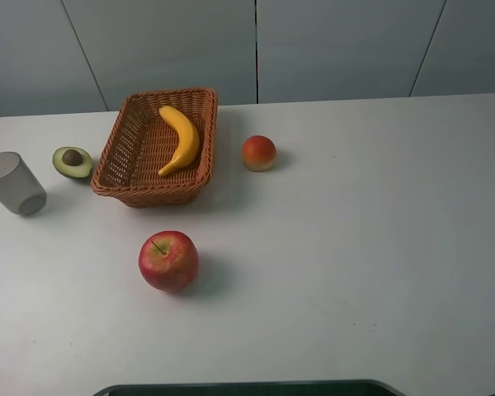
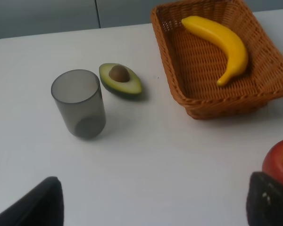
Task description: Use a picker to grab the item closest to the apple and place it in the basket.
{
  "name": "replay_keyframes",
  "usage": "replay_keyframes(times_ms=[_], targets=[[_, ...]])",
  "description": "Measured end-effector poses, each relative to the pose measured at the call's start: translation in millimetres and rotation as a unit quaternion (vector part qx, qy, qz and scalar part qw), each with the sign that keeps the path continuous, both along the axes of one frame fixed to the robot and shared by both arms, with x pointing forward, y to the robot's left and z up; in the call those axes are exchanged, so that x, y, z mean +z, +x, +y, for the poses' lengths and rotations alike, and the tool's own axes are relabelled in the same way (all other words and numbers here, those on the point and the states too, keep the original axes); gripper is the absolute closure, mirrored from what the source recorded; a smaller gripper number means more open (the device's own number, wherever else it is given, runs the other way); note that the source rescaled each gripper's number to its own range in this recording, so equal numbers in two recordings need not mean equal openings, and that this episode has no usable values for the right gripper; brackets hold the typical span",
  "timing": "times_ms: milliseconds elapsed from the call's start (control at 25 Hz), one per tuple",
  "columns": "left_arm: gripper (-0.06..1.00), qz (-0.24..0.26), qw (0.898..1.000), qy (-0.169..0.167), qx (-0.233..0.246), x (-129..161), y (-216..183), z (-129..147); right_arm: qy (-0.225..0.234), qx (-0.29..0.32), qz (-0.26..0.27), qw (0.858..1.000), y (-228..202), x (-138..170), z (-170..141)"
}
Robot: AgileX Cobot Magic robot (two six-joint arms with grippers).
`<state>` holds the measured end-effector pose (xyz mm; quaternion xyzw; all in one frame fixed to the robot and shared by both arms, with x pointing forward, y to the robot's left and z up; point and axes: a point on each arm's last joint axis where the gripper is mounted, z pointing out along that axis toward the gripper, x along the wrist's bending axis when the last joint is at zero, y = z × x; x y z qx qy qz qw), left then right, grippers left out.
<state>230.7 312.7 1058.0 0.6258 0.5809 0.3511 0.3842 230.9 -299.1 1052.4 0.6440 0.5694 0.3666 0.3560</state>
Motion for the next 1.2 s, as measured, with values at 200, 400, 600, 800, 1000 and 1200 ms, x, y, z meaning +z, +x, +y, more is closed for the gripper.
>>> replay_keyframes(times_ms=[200,400,600,800,1000,1200], targets=[[-0.05,0.005,1.0,0.004,-0.006,-3.3,1.5,-0.9,0.0,0.0,0.0,1.0,0.0,0.0,0.0],[-0.05,0.006,1.0,0.004,-0.023,-3.4,1.2,-3.9,0.0,0.0,0.0,1.0,0.0,0.0,0.0],[-0.05,0.007,1.0,0.004,-0.025,-4.1,1.4,-4.2,0.0,0.0,0.0,1.0,0.0,0.0,0.0],[-0.05,0.006,1.0,0.003,-0.027,-3.9,1.4,-4.6,0.0,0.0,0.0,1.0,0.0,0.0,0.0],[-0.05,0.006,1.0,0.004,-0.028,-3.9,1.4,-4.6,0.0,0.0,0.0,1.0,0.0,0.0,0.0],[-0.05,0.006,1.0,0.002,-0.005,-3.9,1.0,-5.0,0.0,0.0,0.0,1.0,0.0,0.0,0.0]])
